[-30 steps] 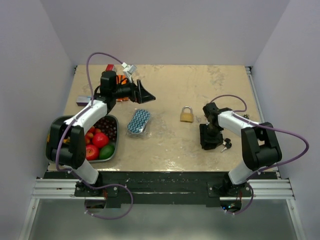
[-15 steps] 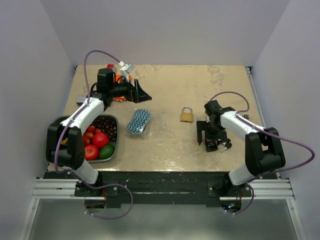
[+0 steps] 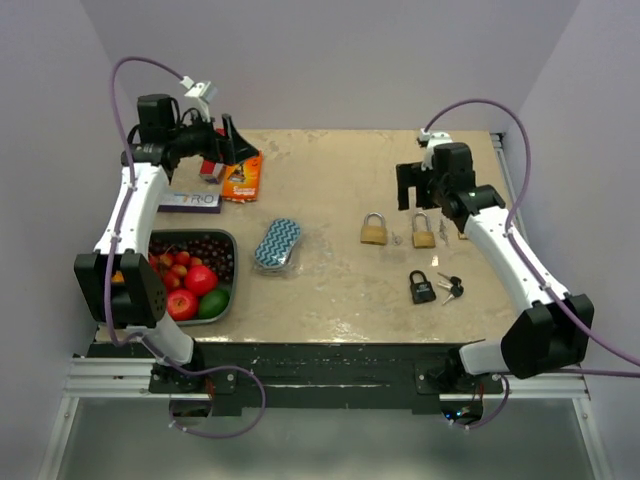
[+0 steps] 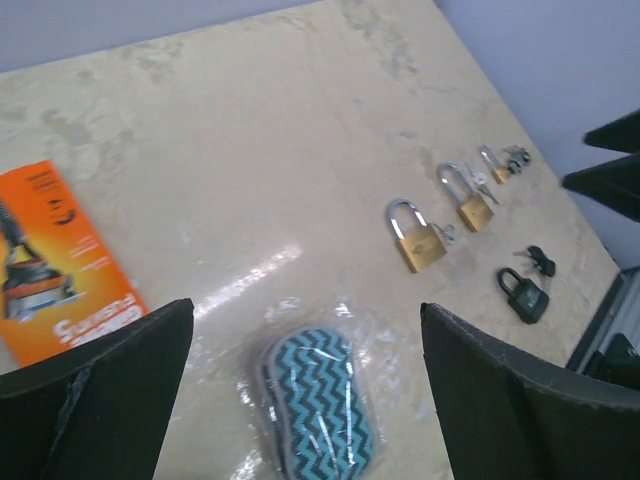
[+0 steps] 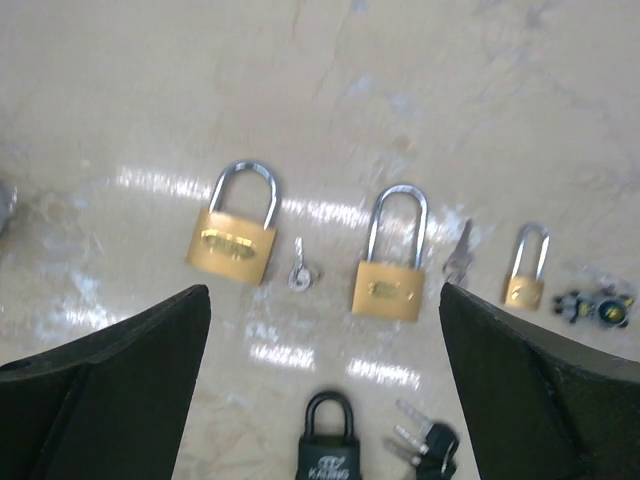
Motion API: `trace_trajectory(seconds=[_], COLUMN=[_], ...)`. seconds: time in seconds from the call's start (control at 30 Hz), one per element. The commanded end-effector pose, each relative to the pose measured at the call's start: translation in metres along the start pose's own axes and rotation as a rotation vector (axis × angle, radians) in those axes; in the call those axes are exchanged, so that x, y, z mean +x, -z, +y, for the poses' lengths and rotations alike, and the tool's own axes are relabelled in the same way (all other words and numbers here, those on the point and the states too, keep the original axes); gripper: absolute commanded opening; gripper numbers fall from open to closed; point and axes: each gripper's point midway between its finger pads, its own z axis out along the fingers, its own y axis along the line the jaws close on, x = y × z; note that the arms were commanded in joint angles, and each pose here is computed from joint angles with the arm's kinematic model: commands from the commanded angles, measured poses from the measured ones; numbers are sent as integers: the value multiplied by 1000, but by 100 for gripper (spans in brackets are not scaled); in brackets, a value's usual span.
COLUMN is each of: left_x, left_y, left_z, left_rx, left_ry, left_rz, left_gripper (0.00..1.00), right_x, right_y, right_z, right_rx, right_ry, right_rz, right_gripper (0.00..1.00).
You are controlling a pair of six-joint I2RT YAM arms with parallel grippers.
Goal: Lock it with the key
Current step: Reset both arms
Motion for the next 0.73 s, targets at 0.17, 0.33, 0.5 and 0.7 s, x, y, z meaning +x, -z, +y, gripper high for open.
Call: trace_trajectory(seconds=[0.17, 0.33, 0.5, 0.7], left_x=[58, 121, 156, 141], left_y=[6, -20, -40, -46], left_z=[55, 29, 9, 5], left_rx=[-258, -289, -266, -299], left_ry=[-24, -155, -170, -206], left_rz=[113, 241, 291, 258], left_gripper=[99, 99, 99, 99], right_x=[-53, -8, 17, 13], right_y=[2, -18, -19, -13], right_z=[-16, 16, 49, 55], right_rx=[-79, -251, -293, -293], right_ry=[63, 29, 84, 118], right_rz=[-264, -147, -98, -119], right_gripper=[99, 99, 99, 99])
